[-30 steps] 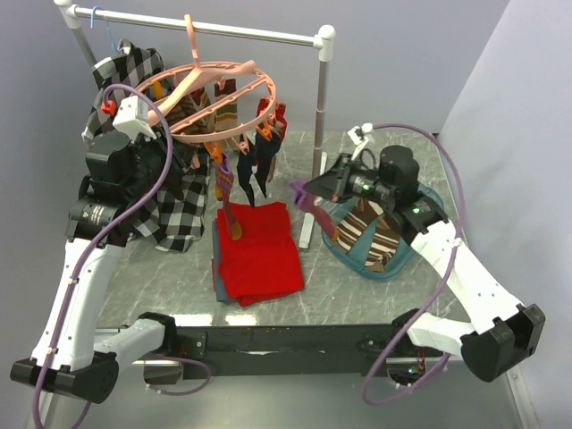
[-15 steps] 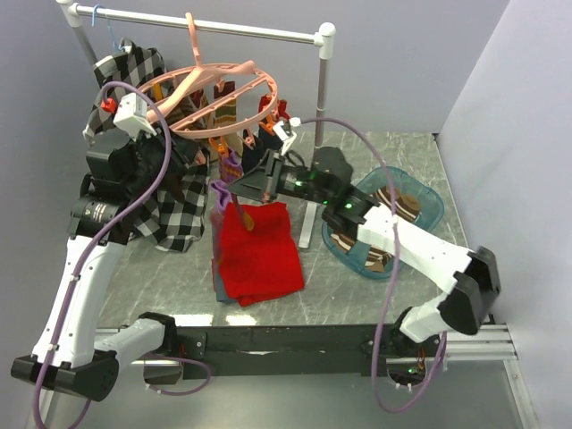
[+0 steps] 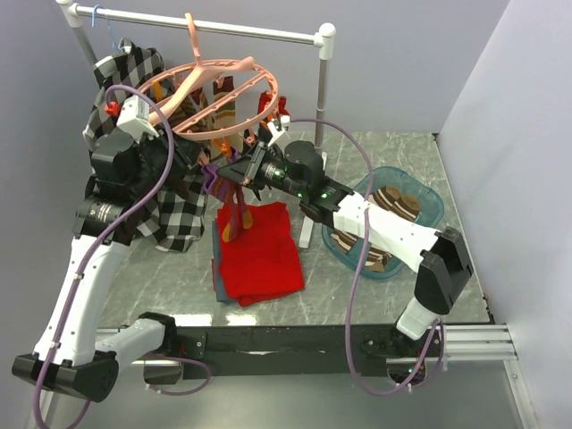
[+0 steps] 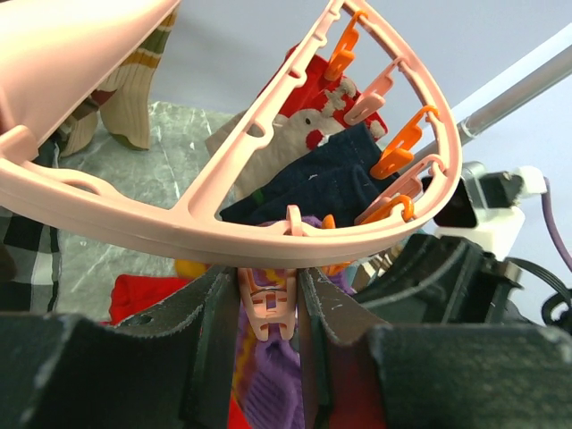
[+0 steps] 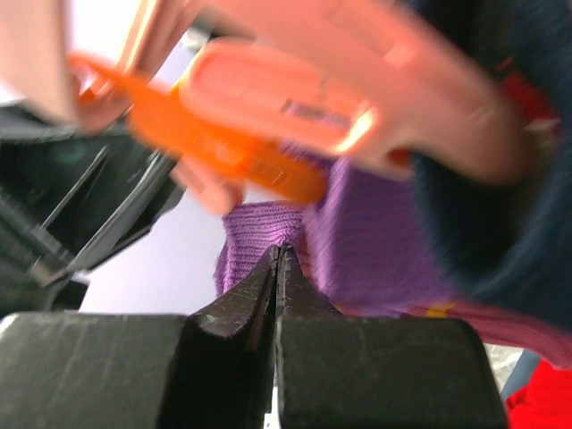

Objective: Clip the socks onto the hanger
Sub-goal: Clamp the sock onto the hanger.

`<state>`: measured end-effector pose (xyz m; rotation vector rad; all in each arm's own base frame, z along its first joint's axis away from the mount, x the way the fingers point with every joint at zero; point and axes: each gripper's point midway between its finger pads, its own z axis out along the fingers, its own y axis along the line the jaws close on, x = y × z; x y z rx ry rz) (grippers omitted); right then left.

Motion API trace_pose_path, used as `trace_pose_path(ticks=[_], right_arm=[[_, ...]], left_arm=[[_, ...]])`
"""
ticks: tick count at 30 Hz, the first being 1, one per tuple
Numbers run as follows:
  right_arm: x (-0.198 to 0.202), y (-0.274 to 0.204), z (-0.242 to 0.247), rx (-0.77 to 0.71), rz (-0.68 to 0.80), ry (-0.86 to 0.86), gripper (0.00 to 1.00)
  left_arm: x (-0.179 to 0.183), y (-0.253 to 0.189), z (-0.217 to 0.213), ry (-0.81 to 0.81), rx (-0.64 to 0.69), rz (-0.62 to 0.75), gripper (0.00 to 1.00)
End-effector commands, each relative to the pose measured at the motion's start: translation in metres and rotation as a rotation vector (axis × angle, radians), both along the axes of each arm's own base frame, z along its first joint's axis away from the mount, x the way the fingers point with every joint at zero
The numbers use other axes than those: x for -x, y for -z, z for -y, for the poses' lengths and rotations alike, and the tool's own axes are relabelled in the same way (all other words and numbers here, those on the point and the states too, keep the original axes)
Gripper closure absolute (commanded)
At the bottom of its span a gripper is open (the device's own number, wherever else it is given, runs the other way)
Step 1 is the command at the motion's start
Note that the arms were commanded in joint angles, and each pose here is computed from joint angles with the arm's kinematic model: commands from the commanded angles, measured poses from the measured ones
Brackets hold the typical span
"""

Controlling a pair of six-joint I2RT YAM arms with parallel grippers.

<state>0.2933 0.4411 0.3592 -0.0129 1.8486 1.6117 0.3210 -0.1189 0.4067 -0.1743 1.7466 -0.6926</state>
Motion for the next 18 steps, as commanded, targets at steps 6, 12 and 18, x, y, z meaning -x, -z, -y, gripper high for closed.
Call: trace_pose_path(ticks=[6, 12, 18], right_arm=[[-0.024, -0.025, 0.004, -0.024, 0.025, 0.105, 1.00], [-0.030, -0.029, 0.012, -0.044, 0.027, 0.134, 1.00], [-0.030, -0.037, 0.013, -0.058, 0.045, 0.131, 1.00]], left_arm=[[0.009, -0.027, -0.002, -0.004, 0.016, 0.115, 0.86], [0.008, -0.018, 0.001, 0.007, -0.003, 0.103, 0.86], [0.008, -0.009, 0.004, 0.027, -0.016, 0.093, 0.86]])
